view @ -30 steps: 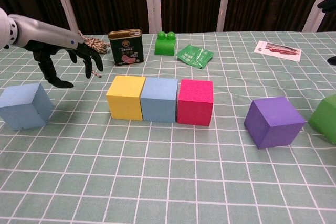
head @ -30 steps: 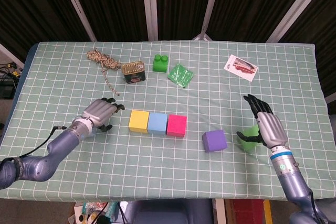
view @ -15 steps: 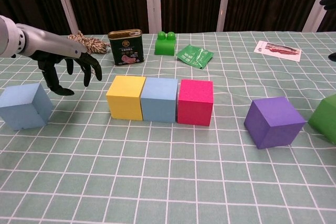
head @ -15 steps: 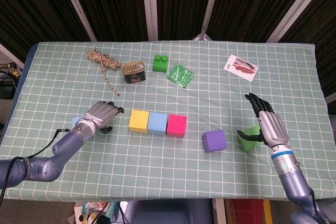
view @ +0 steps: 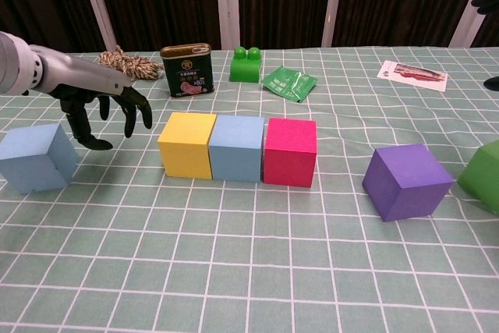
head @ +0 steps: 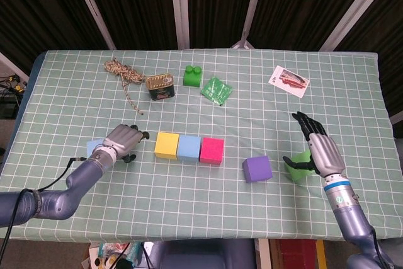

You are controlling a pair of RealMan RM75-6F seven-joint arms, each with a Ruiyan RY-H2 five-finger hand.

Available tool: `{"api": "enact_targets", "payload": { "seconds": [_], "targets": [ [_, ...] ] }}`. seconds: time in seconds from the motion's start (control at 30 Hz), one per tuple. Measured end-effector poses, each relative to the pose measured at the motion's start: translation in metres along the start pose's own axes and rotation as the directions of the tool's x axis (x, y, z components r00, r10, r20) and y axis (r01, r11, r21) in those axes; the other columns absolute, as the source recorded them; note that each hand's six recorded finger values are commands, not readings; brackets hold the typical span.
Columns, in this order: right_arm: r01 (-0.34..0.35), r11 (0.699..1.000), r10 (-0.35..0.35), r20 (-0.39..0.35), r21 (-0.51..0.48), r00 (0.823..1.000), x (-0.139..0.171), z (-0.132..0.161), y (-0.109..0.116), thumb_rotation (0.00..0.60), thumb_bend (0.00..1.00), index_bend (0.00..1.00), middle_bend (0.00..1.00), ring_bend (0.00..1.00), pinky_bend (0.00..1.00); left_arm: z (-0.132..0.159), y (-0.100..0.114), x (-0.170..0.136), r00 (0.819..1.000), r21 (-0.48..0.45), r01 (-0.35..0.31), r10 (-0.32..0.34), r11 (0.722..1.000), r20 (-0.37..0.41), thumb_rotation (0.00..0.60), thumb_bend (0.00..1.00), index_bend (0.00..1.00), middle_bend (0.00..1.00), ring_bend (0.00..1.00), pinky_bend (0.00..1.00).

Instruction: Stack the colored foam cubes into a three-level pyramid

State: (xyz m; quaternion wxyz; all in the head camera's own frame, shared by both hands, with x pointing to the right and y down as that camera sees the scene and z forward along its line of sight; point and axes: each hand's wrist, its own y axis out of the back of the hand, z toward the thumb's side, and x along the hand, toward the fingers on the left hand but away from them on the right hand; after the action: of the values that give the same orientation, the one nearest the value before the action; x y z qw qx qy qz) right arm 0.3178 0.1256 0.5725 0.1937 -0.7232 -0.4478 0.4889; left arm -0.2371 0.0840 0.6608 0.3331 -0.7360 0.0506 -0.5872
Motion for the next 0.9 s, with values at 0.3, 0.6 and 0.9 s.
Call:
{"api": "enact_targets", "payload": {
  "seconds": [0.3,0.6,0.9],
  "targets": [
    [0.01,1.0,-0.01,0.001,-0.011,1.0,0.001,0.0,0.003,0.6,0.25,0.0,0.0,0.0,0.0,0.016,0.001,0.005,0.999,0.017,0.006,-0.007,1.0,0.033,0.6,0.49,0.23,0.31,0.16,0.27],
    [0.009,1.0,-0.009,-0.001,-0.016,1.0,0.001,0.001,0.002,0.6,0.25,0.0,0.0,0.0,0.0,0.02,-0.002,0.004,0.999,0.029,0.023,-0.024,0.999,0.037,0.6,0.49,0.24,0.32,0.17,0.27],
    [0.008,1.0,-0.008,-0.003,-0.018,1.0,0.001,0.001,0.001,0.6,0.25,0.0,0.0,0.0,0.0,0.025,-0.004,0.003,0.998,0.037,0.032,-0.034,0.999,0.045,0.6,0.49,0.24,0.32,0.17,0.27]
  ]
}}
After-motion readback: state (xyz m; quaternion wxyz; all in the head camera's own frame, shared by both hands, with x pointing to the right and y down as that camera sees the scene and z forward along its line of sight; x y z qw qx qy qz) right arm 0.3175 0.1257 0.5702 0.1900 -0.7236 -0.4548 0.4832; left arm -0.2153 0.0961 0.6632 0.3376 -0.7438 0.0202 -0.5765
